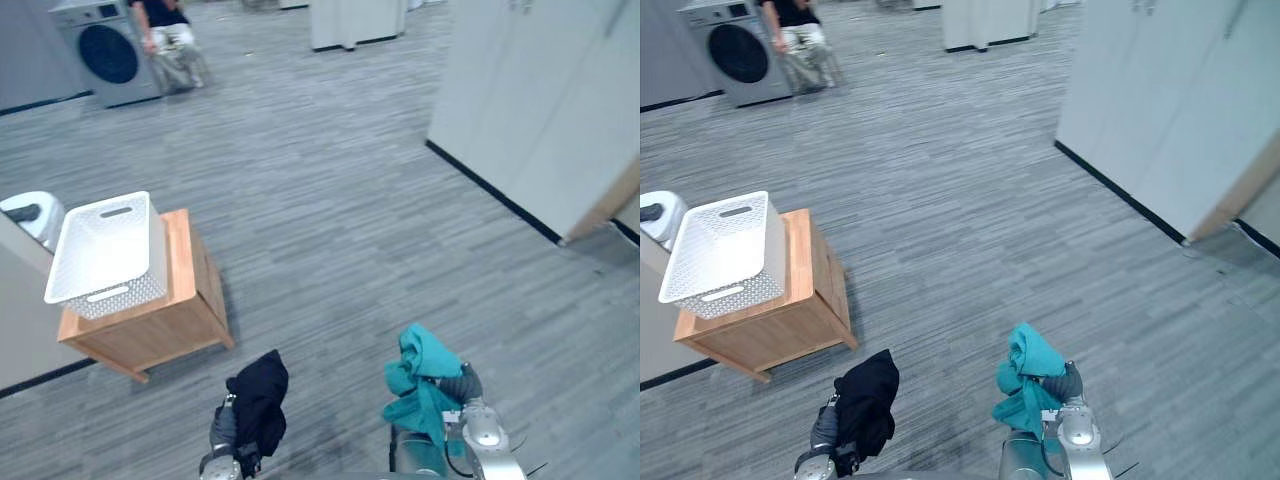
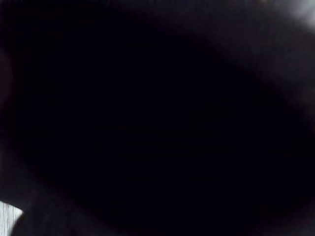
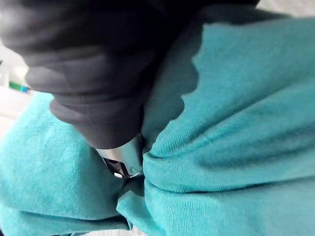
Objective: Tidy the bed and pick cloth on bed and put in laundry
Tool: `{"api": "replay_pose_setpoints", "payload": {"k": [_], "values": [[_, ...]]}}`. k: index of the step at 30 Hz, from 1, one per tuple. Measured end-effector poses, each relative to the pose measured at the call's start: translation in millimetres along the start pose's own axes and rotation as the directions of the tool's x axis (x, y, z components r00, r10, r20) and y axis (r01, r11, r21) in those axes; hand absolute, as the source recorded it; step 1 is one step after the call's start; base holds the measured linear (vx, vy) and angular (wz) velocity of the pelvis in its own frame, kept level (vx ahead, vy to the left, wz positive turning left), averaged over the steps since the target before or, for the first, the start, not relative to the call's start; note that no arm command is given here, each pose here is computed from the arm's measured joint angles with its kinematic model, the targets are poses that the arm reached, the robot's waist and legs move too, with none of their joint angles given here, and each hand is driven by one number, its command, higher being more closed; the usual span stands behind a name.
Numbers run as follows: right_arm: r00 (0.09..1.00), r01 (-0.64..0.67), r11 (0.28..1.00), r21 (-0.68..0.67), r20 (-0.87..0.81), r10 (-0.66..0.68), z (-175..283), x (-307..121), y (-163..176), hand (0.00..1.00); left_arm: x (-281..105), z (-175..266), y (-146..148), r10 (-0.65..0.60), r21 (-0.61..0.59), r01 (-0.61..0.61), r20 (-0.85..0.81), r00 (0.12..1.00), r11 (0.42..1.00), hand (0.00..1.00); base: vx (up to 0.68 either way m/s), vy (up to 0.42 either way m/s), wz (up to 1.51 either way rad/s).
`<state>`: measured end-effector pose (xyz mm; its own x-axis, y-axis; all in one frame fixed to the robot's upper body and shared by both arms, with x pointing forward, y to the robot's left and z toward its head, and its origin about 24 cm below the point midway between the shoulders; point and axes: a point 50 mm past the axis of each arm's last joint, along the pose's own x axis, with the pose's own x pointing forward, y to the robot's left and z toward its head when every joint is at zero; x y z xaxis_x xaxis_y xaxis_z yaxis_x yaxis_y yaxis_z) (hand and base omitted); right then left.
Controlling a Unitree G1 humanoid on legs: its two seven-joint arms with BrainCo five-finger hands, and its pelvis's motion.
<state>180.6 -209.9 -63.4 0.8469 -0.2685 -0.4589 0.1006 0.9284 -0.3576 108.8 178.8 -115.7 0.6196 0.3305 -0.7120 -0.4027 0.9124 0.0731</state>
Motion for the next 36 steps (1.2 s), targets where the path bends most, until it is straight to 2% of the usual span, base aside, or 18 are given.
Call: {"api": "replay_pose_setpoints", "payload": {"k": [5,12,18,22,25,28,30,33,36], "values": [[0.998,0.04,0.999,0.036,0.049,-0.042,14,7,-9,1.0,0,6,-1,-0.003,-0.009,0.003,0.025,1.0,1.0,1.0,0.38,-0.313,0.27],[0.995,0.086,0.996,0.016,0.044,-0.086,13,9,-24,1.0,-1,12,-3,-0.008,-0.018,0.009,0.049,0.999,1.0,1.0,0.51,-0.027,0.31],[0.999,0.038,0.998,0.059,0.014,-0.039,8,3,3,1.0,3,17,9,0.028,-0.011,-0.027,0.058,0.998,1.0,1.0,0.56,0.087,0.99],[1.0,0.002,0.998,0.068,0.003,-0.002,4,-2,13,1.0,10,37,-11,-0.056,0.054,0.05,0.121,0.991,0.997,1.0,0.6,-0.083,1.59],[1.0,-0.001,0.996,0.086,-0.006,0.002,2,-4,17,1.0,18,50,-15,-0.07,0.089,0.057,0.149,0.986,0.994,1.0,0.44,-0.255,1.52],[0.999,-0.011,0.996,0.092,-0.037,0.014,-6,-11,22,1.0,17,40,-6,-0.047,0.128,0.031,0.123,0.991,0.991,1.0,0.39,-0.37,0.82],[0.997,-0.063,0.996,0.06,-0.047,0.065,-12,-19,30,1.0,8,17,13,0.015,0.12,-0.023,0.062,0.998,0.993,1.0,0.58,-0.525,0.63],[0.998,-0.056,0.998,0.004,0.041,0.056,5,-16,17,1.0,4,11,-4,-0.008,0.067,0.005,0.036,0.999,0.998,1.0,0.45,-0.476,1.0],[0.994,-0.02,1.0,-0.003,0.111,0.02,26,-3,7,1.0,3,14,-13,-0.055,0.073,0.051,0.049,0.997,0.996,1.0,0.45,-0.371,0.6]]}}
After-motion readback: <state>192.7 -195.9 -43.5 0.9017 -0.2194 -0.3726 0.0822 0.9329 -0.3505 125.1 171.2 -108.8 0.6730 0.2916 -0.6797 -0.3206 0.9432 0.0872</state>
